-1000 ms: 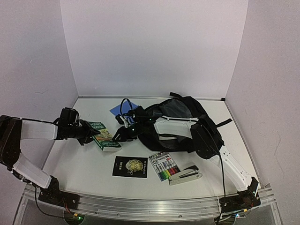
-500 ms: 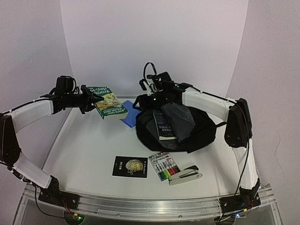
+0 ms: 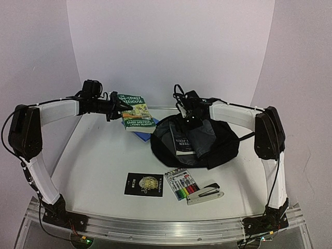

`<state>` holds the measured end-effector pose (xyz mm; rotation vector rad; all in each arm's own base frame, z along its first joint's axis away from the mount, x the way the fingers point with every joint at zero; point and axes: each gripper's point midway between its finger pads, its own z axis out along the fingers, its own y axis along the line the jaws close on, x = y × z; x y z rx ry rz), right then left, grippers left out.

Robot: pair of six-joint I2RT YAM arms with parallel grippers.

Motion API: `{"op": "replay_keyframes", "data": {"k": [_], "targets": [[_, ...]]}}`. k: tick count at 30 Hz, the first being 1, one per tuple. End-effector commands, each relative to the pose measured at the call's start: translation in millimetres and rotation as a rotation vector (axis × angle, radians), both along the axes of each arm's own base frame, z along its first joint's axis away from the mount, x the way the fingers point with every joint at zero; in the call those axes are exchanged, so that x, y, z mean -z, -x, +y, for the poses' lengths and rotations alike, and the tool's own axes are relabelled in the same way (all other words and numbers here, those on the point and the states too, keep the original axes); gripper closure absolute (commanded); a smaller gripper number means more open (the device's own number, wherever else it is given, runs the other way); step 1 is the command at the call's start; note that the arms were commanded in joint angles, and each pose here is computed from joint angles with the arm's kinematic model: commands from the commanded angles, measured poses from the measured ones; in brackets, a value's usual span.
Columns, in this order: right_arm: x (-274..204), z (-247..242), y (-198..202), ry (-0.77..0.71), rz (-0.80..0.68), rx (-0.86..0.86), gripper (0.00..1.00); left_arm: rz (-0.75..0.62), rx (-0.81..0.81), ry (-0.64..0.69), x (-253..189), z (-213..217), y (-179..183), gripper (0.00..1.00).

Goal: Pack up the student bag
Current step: Place the book in the student bag.

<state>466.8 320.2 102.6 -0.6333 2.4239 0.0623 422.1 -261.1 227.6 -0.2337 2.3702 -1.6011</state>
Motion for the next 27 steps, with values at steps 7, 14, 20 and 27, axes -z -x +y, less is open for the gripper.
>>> {"op": "replay_keyframes", "data": {"k": [7, 14, 20, 27], "targets": [[54.6, -34.9, -10.7, 0.272, -0.038, 0.055, 0.34, -0.189, 0.104, 0.088, -52.3, -15.2, -7.8, 1.0], [22.4, -39.4, -21.3, 0.284, -0.095, 0.063, 0.93, -0.173, 0.12, 0.093, -41.1, -19.4, -12.4, 1.0], [-31.1, -38.6, -28.2, 0.16, -0.101, 0.053, 1.0, -0.18, 0.163, 0.119, -36.8, -34.4, -14.5, 1.0], [-75.9, -39.9, -34.7, -0.039, -0.078, 0.04, 1.0, -0.17, 0.297, 0.17, -25.2, -80.7, -6.2, 1.0]]}}
